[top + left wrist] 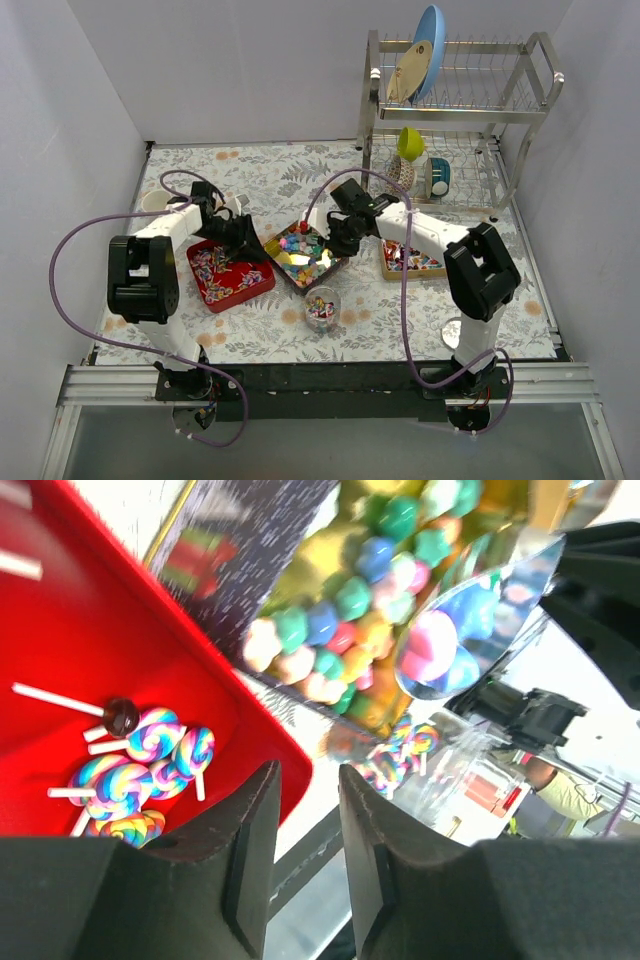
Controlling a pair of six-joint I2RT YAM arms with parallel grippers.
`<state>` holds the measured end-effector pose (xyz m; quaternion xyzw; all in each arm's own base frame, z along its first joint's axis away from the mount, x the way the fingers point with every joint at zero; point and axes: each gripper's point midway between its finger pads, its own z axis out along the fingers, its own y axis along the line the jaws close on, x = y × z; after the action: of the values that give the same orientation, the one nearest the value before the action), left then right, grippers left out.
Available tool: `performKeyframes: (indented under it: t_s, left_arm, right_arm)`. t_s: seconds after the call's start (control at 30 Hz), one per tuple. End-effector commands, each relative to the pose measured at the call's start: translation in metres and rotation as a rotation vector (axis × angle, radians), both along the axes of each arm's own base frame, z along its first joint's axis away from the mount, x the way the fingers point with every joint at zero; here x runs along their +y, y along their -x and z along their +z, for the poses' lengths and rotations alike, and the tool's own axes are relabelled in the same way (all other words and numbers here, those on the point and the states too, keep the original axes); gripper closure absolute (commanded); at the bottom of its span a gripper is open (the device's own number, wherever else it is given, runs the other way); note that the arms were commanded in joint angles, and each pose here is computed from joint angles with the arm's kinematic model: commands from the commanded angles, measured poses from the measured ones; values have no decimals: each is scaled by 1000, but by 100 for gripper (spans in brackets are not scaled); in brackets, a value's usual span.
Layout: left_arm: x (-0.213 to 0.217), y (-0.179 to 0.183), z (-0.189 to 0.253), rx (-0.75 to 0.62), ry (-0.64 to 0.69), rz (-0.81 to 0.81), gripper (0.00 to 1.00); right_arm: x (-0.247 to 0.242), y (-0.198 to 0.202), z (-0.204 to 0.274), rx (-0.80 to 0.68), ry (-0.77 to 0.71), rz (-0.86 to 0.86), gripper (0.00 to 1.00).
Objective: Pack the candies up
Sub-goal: Scoop the fake candies from the storage box, then place the fake candies in the packing bottle.
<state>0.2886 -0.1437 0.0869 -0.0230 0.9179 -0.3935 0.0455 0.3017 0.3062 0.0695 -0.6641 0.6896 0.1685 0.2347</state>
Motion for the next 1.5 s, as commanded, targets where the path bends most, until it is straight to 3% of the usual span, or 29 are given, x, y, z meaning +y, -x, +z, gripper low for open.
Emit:
performKeyframes:
  t_s: [0.0,0.27,0.63,1.17,1.47]
  left_arm:
    - [1,-12,31,-91,62,-18,69]
    - [1,-24,45,-199,67,-28,61]
    - [14,-35,56,-312,-17,-40,57]
    - [16,-26,61,-342,-18,-28,56]
    - [12,-22,67,-348,9,-22,55]
  right_arm:
    - [11,-4,60,-96,-182,51,99]
    - [-30,28,103,-123,-170,127,99]
    - [-107,89,99,-149,51,327,99]
    - [-119,88,96,-249,366,424,99]
    - [-120,78,96,-269,589,375,99]
